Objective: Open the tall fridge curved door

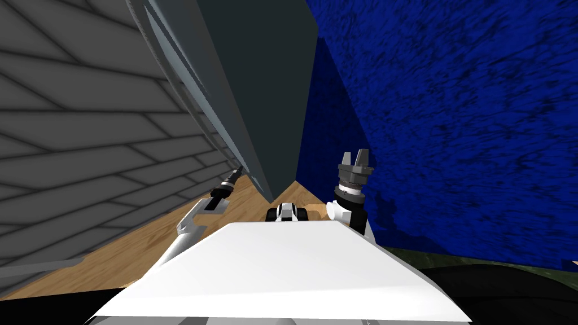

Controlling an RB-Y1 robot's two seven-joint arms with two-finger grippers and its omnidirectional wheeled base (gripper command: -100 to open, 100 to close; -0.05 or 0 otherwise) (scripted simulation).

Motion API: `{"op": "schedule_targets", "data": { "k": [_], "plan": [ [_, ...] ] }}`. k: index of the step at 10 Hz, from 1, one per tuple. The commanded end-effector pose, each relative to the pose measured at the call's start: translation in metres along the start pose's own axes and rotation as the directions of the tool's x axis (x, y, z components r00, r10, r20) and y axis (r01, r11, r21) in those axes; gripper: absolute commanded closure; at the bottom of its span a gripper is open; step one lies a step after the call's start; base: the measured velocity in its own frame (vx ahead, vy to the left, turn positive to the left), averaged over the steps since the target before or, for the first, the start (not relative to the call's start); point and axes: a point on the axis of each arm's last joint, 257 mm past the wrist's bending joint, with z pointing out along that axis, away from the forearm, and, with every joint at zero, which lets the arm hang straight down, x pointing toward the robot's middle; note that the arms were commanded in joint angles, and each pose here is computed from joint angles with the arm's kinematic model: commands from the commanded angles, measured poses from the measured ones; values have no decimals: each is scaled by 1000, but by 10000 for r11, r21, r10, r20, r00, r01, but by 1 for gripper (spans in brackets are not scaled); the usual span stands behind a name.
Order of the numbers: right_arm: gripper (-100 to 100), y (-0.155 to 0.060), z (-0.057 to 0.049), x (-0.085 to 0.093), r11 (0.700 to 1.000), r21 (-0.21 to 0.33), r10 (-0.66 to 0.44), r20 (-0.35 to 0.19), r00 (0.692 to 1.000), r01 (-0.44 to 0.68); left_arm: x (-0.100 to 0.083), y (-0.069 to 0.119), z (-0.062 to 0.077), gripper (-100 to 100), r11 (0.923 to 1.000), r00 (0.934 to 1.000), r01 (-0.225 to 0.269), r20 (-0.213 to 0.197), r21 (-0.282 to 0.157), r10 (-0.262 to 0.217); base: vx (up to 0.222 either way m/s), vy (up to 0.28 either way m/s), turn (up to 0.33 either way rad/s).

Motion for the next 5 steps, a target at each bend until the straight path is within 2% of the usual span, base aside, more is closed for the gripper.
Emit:
{"op": "schedule_targets", "data": {
  "k": [1, 2, 3, 4, 5],
  "plan": [
    [0, 0, 0, 0, 10000, -2, 1, 0, 10000, -1, 6, -6, 9, 100, 9988, 9996, 135, -271, 471, -123, -136, 132, -98],
    [0, 0, 0, 0, 10000, -4, 1, -2, 10000, -1, 10, 6, 7, 100, 9996, 9993, 139, -355, 259, -130, -162, 153, -121],
    [0, 0, 0, 0, 10000, -2, 0, -2, 10000, 0, 10, -7, 18, 100, 9962, 9984, 282, -512, 824, -240, -177, 199, -138],
    [0, 0, 0, 0, 10000, -2, 0, -3, 10000, 0, 14, 4, 15, 100, 9974, 9980, 285, -582, 658, -247, -153, 184, -86],
    [0, 0, 0, 0, 10000, -1, -1, -3, 10000, 1, 16, 11, 14, 100, 9982, 9977, 283, -623, 523, -250, -62, 90, 17]
  ]
}}
